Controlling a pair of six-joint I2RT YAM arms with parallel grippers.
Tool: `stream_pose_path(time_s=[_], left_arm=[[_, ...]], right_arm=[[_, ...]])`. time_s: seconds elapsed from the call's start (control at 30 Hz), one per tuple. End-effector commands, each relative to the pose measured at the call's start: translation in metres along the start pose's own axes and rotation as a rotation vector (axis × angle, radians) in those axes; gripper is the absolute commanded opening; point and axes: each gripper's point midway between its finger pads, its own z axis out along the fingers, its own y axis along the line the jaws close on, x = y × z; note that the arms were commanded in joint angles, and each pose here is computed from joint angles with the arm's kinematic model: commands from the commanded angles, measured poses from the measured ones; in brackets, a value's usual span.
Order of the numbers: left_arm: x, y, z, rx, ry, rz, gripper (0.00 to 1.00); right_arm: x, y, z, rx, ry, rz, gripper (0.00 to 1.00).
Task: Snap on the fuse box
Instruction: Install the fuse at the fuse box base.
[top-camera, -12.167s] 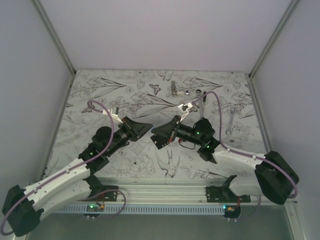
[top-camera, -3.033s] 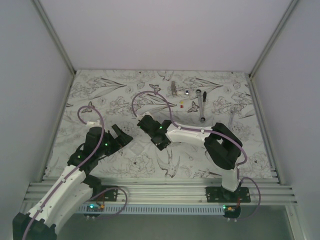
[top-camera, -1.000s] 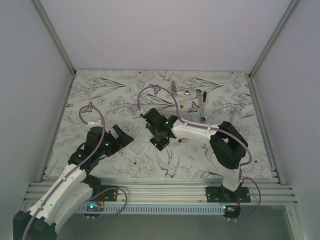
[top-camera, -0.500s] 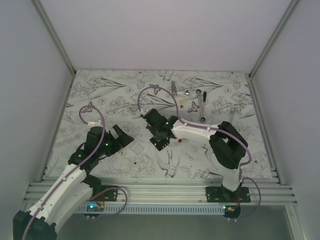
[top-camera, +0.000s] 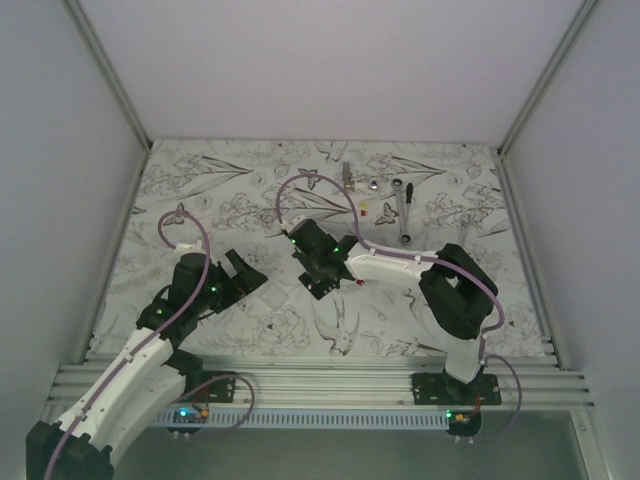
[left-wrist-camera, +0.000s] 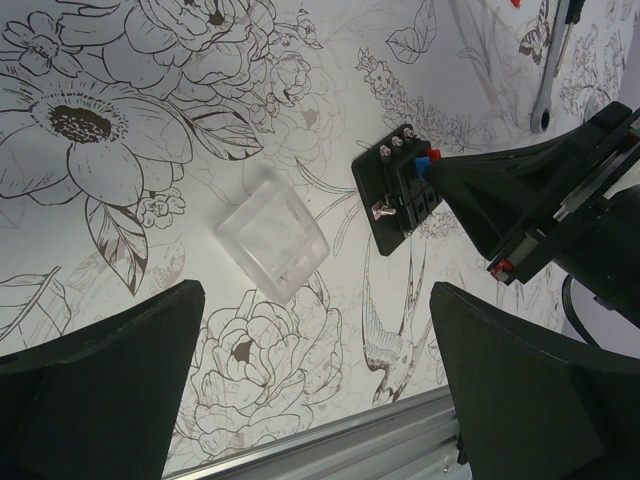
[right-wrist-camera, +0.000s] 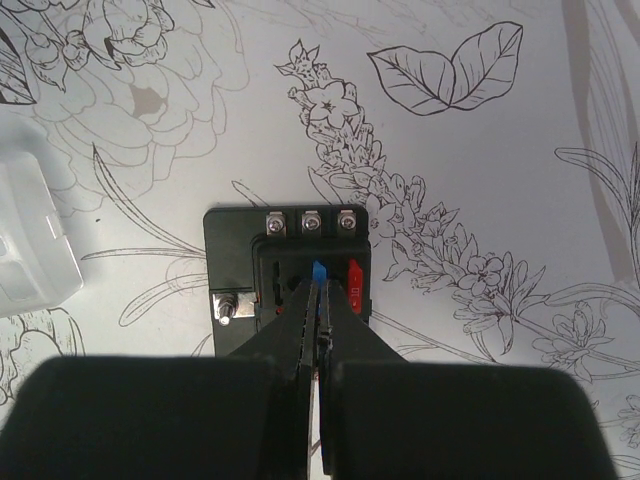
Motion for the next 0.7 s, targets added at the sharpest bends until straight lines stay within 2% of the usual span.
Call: stream_pose_path(time_s=[0.0, 0.17, 0.37, 0.67], left_arm=[[0.003, 0.003, 0.0, -0.007, 0.013, -0.003, 1.0], [0.003, 0.002, 0.0, -0.008, 0.018, -0.004, 1.0], [0.003, 0.003, 0.001, -0.009, 0.018, -0.002, 1.0], [0.006, 0.001, 0.002, -0.005, 0.041, 0.002, 1.0]], right_arm=[[0.07, -0.007, 0.021, 0.014, 0.224, -0.022, 0.0], [0.065, -0.003, 0.027, -0.006, 0.269, -0.027, 0.0], [0.083, -0.005, 0.037, -0.004, 0.359, -0.008, 0.0], [0.093, -0.014, 0.009, 0.011, 0.415, -0.013, 0.0]])
